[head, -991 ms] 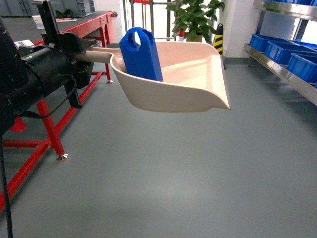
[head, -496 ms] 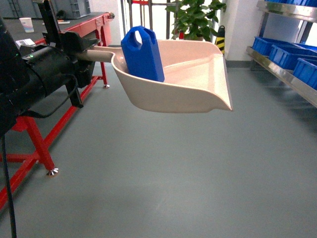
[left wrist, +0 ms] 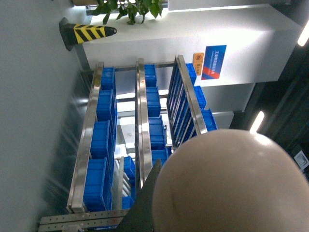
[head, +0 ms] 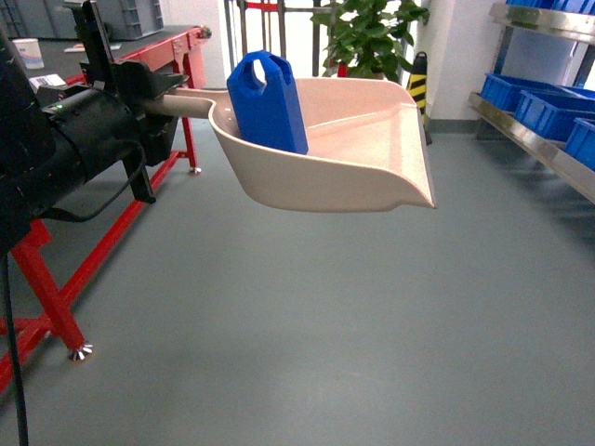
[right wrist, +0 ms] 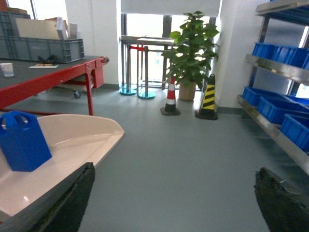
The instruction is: Place part in tray to right shelf
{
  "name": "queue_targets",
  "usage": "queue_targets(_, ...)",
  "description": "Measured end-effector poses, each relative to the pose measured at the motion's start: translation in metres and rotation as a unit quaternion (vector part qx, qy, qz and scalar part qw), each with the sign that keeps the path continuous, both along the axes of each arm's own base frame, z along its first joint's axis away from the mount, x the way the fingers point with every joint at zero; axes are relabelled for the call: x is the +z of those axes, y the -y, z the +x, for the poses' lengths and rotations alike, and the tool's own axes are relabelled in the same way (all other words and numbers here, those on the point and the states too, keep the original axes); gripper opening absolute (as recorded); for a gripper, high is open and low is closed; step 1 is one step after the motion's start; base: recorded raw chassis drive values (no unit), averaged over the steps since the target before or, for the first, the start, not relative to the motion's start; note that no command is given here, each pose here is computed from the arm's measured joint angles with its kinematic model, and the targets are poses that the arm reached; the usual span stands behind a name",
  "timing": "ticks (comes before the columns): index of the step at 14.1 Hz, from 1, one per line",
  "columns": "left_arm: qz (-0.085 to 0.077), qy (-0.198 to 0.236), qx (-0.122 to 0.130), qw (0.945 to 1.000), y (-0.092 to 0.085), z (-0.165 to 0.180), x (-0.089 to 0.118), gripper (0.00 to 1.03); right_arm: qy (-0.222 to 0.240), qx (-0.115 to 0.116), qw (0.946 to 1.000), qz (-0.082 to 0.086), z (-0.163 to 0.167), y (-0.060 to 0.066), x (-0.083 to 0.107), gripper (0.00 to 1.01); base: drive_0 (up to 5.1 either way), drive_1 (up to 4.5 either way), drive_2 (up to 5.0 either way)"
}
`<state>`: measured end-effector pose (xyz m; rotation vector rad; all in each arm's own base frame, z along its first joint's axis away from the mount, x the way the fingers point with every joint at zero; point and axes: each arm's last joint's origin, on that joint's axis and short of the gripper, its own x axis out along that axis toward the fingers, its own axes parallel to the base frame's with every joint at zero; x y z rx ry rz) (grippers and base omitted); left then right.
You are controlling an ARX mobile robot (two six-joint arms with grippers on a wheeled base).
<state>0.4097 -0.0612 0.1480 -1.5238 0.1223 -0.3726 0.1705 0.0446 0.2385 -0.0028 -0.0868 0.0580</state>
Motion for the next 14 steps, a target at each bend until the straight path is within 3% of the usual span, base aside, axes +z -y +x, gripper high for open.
queue_targets(3,0.0,0.0,0.007,1.0,-0.0033,0.0005,-0.0001,0.14,-0.002,0.002,1.0,-0.001,0.0002,-0.0002,-0.0005,0.98,0.0,4.26,-4.3)
queue_targets(4,-0.001,0.001,0.013,0.9999,-0.0058,0.0012,0.0006,0.14,-0.002,0.001,1.0,-0.001,0.0003,-0.0002,-0.0003,0.98,-2.1,-2.12,-2.1)
queue_targets(7,0.0,0.001,-0.004,1.0,0.0026,-0.0001,0.0006,0.14,-0.002,0.0,1.0,-0.001,0.0002,-0.0001,-0.0005,0.98,-1.8,-1.84,-1.8)
queue_targets(14,0.0,0.001,0.001,1.0,-0.0003,0.0004,0.0006,0.14,-0.001,0.0,1.0,0.0,0.0001,0.0,-0.0003,0.98,-1.7,-1.68,-1.7)
